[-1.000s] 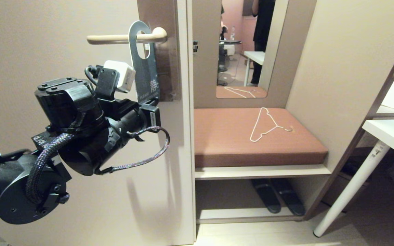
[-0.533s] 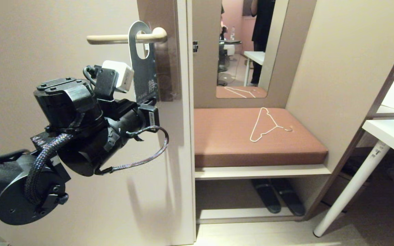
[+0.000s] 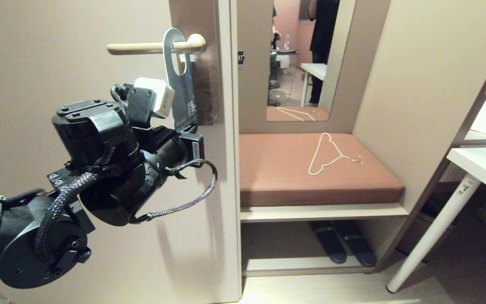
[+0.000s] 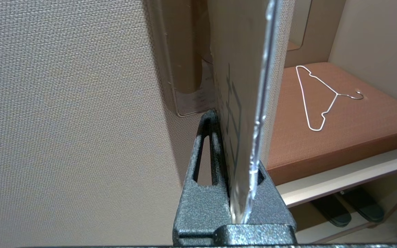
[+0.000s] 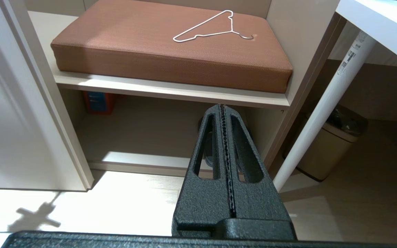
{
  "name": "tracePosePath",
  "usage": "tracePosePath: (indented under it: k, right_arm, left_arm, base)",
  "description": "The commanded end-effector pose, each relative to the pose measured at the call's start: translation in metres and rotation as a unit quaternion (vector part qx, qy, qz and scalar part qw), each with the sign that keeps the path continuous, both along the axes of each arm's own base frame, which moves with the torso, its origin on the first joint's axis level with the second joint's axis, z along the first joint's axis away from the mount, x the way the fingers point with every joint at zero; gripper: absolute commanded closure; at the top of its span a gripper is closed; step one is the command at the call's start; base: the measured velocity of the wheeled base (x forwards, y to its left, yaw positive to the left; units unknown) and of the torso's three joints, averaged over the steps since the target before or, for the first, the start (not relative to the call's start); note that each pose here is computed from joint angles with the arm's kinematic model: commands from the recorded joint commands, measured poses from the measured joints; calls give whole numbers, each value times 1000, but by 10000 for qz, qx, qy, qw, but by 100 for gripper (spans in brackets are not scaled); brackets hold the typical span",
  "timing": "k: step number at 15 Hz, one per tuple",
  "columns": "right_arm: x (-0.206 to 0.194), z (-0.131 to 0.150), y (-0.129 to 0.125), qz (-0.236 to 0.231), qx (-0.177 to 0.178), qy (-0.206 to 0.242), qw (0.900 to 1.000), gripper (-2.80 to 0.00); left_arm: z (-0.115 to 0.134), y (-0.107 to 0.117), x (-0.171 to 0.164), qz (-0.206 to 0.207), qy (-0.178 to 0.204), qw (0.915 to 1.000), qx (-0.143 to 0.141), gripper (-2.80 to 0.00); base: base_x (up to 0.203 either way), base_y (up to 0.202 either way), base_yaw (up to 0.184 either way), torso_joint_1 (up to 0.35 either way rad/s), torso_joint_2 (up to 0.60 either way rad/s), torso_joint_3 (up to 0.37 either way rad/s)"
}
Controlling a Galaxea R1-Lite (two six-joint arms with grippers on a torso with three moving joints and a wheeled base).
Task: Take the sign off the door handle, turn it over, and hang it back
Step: Hang the sign back with the other side facing out
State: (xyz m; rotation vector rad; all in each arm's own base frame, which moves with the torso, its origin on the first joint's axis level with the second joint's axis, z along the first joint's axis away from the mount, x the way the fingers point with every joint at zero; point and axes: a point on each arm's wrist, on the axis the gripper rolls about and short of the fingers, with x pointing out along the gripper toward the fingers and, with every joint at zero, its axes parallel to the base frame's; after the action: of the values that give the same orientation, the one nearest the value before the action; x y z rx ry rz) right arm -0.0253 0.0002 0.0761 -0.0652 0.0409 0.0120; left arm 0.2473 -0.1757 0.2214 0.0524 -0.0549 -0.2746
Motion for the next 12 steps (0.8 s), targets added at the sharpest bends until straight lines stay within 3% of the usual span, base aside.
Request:
tracePosePath:
  k: [1,8,9,10,12]
  right_arm:
    - [0,0,0,1,-3,8,10000,0]
    - [0,0,0,8,-3,8,10000,0]
    - [0,0,0,7,-3,8,10000,0]
    - [0,0,0,6,-3,8,10000,0]
    - [0,0,0,1,-3,8,10000,0]
  left_arm:
    - [0,-1,0,-6,-19,10000,-17,0]
    - [0,-1,0,-6,-8,10000,-29,0]
    - [0,-1,0,-7,-6,10000,-36,-99]
    - [0,-1,0,-6,-14,10000,-33,-280]
    - [0,-1,0,-14,-20,10000,-37,-280]
  base:
    - [0,0,0,0,0,0]
    - [0,0,0,0,0,0]
    - [0,0,0,0,0,0]
    - [0,0,0,0,0,0]
    - [0,0,0,0,0,0]
